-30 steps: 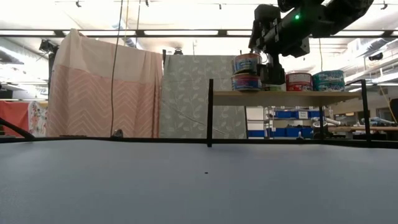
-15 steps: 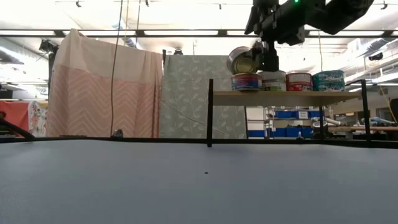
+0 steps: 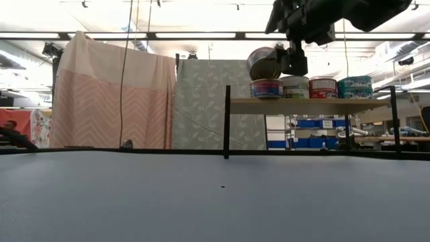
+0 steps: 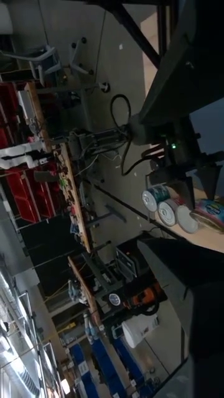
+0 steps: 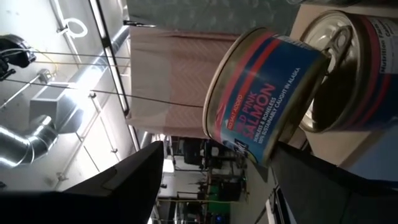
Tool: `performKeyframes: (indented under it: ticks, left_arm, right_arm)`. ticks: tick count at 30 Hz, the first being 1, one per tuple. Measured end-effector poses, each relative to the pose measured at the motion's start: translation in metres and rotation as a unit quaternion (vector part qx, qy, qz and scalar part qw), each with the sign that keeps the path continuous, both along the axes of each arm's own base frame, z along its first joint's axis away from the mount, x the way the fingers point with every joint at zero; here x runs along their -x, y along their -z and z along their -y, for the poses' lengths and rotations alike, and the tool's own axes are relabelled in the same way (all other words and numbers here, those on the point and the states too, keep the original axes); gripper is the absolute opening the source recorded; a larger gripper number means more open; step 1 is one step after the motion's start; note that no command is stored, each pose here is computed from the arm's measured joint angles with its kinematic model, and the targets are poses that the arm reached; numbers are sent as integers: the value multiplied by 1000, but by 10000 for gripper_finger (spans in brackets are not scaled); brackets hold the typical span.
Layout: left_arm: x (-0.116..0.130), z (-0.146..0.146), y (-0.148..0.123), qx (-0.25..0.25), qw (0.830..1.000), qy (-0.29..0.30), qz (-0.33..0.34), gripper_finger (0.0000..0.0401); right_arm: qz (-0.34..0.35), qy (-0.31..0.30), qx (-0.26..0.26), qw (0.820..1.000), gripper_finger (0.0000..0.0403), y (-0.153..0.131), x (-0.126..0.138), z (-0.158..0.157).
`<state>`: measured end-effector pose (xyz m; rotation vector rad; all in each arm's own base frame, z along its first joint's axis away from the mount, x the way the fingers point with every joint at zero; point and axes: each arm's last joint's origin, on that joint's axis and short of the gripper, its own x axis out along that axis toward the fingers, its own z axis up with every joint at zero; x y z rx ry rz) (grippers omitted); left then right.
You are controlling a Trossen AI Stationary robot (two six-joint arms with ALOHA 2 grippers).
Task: Stack canned seafood by type on shelf
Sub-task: Stack the blue-pink tuna can on top of the blue-pink tuna can on the shelf
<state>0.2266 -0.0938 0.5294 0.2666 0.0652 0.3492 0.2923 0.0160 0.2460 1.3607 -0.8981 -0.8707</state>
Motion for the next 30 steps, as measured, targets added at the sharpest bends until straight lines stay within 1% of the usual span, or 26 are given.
performKeyframes:
  ticks: [6,10,15,18,25,30]
  left_arm:
    - [0,0,-1,3,1000,0,3,312]
    - [1,3,-2,7,1000,7,10,312]
    - [3,8,-3,9,1000,17,14,312]
    - [5,10,-3,9,1000,22,14,312]
    - [5,11,-3,9,1000,23,14,312]
    - [5,11,-3,8,1000,23,13,312]
  right_arm:
    - [-2,6,-1,1000,305,0,1,-7]
    - [1,16,-3,1000,295,1,2,-3]
    - [6,-10,-7,1000,281,8,2,5]
    - [17,-13,-12,1000,275,9,3,5]
    - [43,-24,-26,998,274,10,2,11]
    - [45,-44,-34,997,274,19,4,19]
